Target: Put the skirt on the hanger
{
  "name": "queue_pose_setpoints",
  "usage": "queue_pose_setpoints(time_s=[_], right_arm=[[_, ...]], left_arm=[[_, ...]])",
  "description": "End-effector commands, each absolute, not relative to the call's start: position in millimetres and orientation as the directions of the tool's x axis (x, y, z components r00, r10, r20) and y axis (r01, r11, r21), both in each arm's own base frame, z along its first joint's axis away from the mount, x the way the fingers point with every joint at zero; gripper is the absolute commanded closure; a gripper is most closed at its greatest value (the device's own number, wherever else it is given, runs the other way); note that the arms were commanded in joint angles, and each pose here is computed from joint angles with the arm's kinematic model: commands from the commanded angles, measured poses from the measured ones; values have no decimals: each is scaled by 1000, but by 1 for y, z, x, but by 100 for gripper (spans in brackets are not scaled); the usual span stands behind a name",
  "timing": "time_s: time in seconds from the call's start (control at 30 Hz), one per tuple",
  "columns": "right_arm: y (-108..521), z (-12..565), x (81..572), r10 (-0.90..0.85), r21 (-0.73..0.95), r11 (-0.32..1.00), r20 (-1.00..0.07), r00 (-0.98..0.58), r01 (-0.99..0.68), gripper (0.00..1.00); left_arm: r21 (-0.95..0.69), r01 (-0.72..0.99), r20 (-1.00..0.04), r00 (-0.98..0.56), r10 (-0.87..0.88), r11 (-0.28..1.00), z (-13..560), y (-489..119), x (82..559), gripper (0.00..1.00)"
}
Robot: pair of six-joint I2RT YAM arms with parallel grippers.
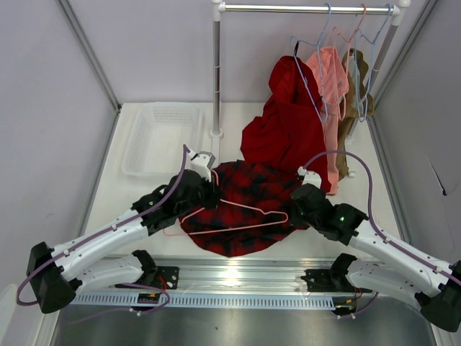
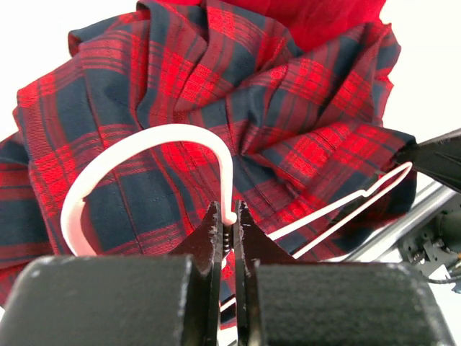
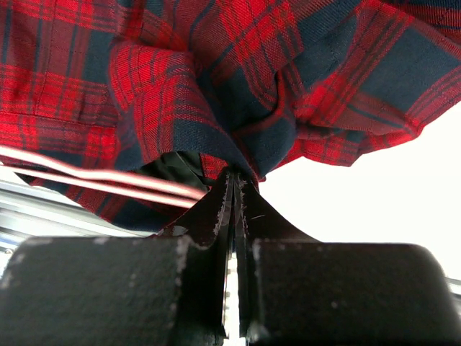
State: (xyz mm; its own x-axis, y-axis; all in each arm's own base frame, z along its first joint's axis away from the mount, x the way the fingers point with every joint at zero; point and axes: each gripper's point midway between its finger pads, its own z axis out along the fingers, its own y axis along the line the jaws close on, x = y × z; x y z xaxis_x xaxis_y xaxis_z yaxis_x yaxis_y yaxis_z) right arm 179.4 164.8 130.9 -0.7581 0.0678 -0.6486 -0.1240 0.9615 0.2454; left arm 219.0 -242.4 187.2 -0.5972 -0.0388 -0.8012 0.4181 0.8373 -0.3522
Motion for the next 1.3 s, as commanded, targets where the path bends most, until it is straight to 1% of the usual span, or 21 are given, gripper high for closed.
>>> queue_pose_setpoints(time_s=[0.0,0.47,0.83,1.27], right_arm=[[160,133,181,90,243,965,-660,-746,-98,100],[163,137,183,91,250,963,-667,-740,-106,100],[170,157,190,96,265,956,-691,-716,-127,100],[179,162,190,74,276,947,-684,-726,-162,100]], left_arm=[[-381,387,-827,-549,-122,840,213,-240,232,100],[-372,377,-826,-551,-117,848,209,-238,235,100],[-371,402,-823,-561,-95,837,204,-245,234,100],[-377,410,-831,-546,-108,831,211,-249,237,100]])
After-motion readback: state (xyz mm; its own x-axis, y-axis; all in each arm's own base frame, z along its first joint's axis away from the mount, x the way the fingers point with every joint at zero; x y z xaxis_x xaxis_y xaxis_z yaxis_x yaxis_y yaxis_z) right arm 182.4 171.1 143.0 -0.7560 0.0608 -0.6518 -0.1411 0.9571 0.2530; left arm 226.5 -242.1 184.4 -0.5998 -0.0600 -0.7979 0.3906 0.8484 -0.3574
